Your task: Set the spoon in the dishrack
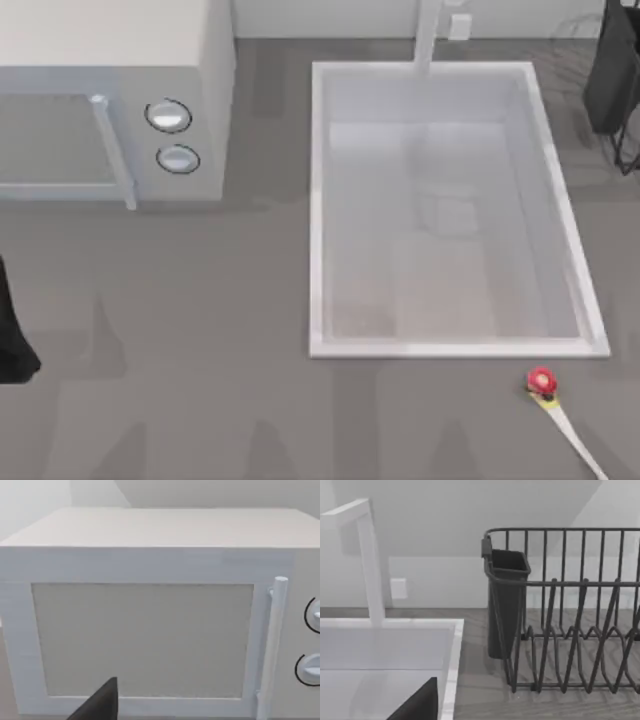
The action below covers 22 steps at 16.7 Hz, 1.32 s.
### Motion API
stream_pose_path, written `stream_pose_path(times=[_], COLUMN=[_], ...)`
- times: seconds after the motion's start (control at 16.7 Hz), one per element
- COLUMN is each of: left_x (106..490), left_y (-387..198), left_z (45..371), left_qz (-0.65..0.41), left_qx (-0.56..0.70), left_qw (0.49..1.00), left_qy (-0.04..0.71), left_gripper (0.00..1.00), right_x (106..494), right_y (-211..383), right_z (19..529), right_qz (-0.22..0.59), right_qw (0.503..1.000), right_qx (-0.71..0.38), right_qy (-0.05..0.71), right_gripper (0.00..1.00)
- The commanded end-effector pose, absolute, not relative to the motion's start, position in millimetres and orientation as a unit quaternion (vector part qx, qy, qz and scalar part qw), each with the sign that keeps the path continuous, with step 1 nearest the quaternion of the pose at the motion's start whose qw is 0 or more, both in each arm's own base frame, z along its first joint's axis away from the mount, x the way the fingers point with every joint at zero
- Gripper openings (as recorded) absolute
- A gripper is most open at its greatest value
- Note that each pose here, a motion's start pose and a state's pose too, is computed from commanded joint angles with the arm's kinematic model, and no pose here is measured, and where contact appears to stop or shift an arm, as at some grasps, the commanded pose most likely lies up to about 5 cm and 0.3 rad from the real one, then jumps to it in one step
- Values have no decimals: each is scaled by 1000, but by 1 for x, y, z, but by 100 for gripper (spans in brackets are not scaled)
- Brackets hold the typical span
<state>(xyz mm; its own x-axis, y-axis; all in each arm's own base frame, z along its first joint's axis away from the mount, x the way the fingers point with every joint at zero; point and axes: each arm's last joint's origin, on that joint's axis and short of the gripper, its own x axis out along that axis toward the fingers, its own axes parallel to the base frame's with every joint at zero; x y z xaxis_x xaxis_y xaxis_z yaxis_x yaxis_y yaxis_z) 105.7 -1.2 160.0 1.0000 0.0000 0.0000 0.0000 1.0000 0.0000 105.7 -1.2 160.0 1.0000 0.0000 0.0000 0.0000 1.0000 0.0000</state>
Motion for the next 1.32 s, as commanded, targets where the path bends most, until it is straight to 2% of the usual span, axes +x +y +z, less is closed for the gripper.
stream_pose_path(times=[0.3,0.42,0.6,0.78,1.02,1.14,1.32], left_x=[106,106,106,106,106,106,106], left_y=[-1,-1,-1,-1,-1,-1,-1], left_z=[160,160,160,160,160,160,160], left_qz=[0,0,0,0,0,0,0], left_qx=[0,0,0,0,0,0,0], left_qw=[1000,1000,1000,1000,1000,1000,1000], left_qy=[0,0,0,0,0,0,0], left_gripper=[100,100,100,100,100,100,100], right_x=[106,109,119,141,172,184,196], right_y=[3,8,20,39,71,87,104], right_z=[170,180,196,203,198,195,193], right_qz=[17,39,81,117,137,139,139], right_qw=[999,995,974,917,805,757,710], right_qx=[2,3,-2,-25,-75,-99,-127], right_qy=[34,88,213,380,573,631,678], right_gripper=[100,100,100,100,100,100,100])
